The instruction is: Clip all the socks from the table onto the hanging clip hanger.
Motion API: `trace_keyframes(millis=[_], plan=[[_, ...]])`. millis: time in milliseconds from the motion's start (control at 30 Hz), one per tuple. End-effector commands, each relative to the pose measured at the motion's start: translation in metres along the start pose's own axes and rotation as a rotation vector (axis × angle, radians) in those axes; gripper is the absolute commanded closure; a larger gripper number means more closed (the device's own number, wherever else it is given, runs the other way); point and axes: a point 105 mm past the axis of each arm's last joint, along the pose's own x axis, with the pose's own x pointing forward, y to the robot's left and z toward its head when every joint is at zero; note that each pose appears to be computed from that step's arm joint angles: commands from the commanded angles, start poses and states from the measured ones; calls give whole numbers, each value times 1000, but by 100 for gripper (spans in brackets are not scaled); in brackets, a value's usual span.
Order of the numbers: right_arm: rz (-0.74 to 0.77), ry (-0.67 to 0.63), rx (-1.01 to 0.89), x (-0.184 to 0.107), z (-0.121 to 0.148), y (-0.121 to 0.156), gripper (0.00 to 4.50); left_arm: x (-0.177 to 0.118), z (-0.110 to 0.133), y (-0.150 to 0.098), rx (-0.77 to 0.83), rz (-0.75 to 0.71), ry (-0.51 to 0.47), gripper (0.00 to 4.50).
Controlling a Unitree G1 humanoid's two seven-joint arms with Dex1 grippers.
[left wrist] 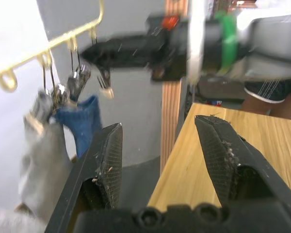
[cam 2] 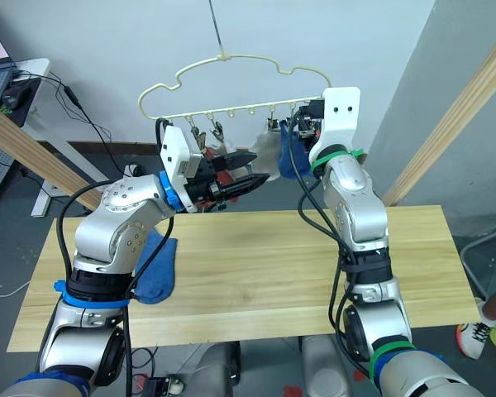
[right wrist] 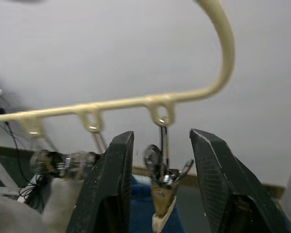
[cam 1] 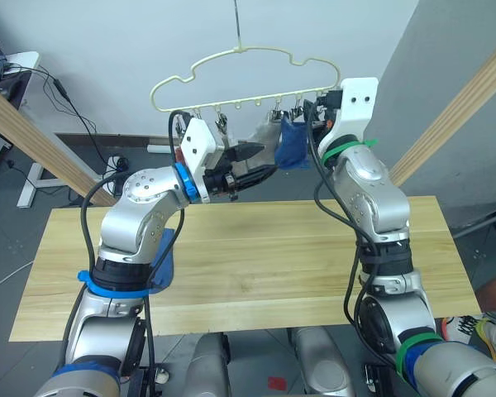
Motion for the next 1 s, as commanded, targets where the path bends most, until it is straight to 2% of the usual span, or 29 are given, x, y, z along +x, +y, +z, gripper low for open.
trace_keyframes(millis=[33, 267, 433, 533, 667, 733, 1000], plan=[[73, -34, -44, -15, 16, 5, 263, -9, 6, -3, 33, 16, -15, 188], [236, 37, -130, -34, 9, 11, 263, -23, -7, -1, 46, 59, 38, 188], [345, 87, -203, -44, 3, 3, 263, -45, -16, 8, 54, 123, 102, 188], [380, 111, -237, -46, 1, -7, 203, -59, -23, 5, 61, 119, 159, 133], [466, 143, -273, -49, -1, -10, 63, -79, -30, -2, 79, 94, 237, 8], [511, 158, -284, -52, -2, -10, 5, -88, -33, -4, 88, 92, 271, 0], [629, 187, -295, -61, -4, -11, 5, -109, -35, -3, 99, 129, 329, 0]])
